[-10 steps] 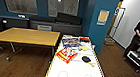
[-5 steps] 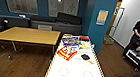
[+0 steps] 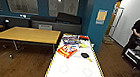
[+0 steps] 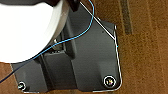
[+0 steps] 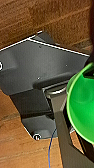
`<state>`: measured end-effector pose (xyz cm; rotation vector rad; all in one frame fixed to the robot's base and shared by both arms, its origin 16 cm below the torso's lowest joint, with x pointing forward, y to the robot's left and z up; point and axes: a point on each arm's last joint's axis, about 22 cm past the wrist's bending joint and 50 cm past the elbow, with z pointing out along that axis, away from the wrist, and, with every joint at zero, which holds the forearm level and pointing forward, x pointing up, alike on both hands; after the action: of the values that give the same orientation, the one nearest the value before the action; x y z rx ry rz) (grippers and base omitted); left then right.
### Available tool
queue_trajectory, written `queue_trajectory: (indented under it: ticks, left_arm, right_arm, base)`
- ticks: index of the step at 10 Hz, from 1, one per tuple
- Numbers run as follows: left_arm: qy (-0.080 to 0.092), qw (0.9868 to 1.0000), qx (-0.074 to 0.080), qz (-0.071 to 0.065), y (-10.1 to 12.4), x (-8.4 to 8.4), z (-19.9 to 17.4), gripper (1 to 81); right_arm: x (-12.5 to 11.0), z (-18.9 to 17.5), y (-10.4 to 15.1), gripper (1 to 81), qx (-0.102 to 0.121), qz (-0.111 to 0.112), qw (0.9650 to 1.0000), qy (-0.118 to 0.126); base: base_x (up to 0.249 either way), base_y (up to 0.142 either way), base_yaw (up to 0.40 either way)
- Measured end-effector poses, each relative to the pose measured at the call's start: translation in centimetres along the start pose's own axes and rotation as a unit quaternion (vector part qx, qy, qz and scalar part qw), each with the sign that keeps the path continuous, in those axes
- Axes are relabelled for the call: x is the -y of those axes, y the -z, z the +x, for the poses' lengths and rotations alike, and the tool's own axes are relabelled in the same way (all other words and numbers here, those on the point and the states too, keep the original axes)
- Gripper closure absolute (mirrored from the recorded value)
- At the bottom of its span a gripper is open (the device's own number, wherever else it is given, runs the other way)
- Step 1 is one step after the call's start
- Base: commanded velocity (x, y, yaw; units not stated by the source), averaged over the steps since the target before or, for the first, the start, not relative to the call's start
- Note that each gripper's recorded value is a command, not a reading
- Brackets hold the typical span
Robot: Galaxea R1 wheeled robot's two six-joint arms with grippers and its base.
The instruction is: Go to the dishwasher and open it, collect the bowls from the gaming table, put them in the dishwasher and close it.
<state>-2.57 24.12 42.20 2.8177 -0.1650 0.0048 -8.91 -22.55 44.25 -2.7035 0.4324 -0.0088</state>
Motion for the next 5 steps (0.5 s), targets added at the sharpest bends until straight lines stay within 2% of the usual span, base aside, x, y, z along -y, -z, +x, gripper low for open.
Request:
queue_trajectory:
  ticks: [1, 3, 5]
  left_arm:
    - [0.000, 1.0000, 0.000, 0.003, -0.4, -0.4, 0.1, 81.1]
    - [0.000, 1.0000, 0.000, 0.001, -0.7, -1.1, 0.0, 81.1]
    - [0.000, 1.0000, 0.003, 0.005, -0.6, -0.8, -0.4, 81.1]
  right_arm:
    - [-0.4, 0.2, 0.1, 81.1, -0.001, -0.004, 1.0000, 0.001]
    - [-0.1, 0.0, -0.2, 81.1, -0.001, -0.004, 1.0000, 0.001]
    - [1.0, -0.3, -0.8, 81.1, 0.001, 0.001, 1.0000, 0.000]
  base:
    - [-0.107, 0.000, 0.000]
    - [-0.107, 0.000, 0.000]
    - [-0.106, 0.000, 0.000]
